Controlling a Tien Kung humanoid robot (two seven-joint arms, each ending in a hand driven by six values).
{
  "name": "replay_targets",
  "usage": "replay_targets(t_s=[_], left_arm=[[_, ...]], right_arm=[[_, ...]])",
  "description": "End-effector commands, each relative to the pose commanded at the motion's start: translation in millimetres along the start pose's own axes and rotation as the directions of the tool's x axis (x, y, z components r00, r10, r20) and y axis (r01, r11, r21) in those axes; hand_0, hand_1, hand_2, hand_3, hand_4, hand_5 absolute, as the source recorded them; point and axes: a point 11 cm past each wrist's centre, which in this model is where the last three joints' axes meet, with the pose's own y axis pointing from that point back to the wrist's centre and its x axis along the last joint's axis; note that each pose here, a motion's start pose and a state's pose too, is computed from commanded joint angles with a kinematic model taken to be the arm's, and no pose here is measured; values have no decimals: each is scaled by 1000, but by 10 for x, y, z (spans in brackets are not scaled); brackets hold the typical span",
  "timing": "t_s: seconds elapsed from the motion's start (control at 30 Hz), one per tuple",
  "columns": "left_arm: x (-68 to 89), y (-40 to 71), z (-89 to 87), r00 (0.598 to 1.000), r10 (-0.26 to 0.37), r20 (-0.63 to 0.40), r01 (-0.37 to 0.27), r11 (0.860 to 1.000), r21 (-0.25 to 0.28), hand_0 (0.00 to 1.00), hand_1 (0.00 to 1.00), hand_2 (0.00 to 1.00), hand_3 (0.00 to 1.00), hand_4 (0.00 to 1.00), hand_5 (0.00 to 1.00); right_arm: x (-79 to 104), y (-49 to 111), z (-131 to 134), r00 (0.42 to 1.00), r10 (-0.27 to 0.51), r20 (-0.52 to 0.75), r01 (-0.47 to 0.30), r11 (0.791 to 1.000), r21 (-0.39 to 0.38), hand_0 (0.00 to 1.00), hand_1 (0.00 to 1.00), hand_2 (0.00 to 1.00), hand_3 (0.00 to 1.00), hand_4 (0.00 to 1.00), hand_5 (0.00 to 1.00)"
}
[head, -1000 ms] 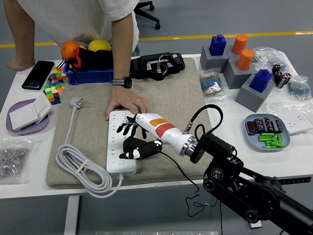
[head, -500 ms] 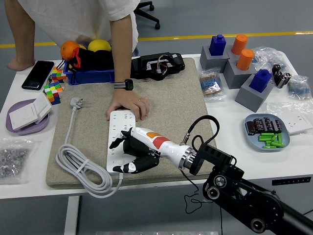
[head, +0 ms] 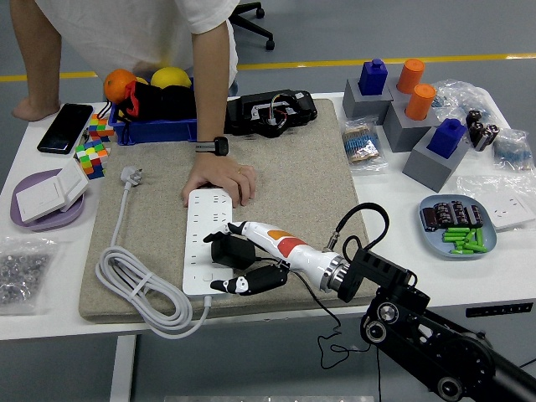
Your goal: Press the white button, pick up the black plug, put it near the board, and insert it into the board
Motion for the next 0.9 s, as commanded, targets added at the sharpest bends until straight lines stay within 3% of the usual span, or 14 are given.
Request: replay_targets(t_s=[0.5, 0.9], left_arm=[[-15, -2, -7, 1000, -3, -5, 3, 1000, 0, 707, 681, 630, 698, 558, 220], [-11, 2, 12, 1000, -3, -7, 3, 1000, -3, 707, 681, 631, 699, 555, 222]], right_arm=[[-72, 82, 120, 1000, -18, 5, 18, 999, -37, 913, 853, 789, 780, 913, 410], [-184, 25, 66, 998, -56, 0, 56, 998, -16, 907, 852, 788, 777, 914, 410]])
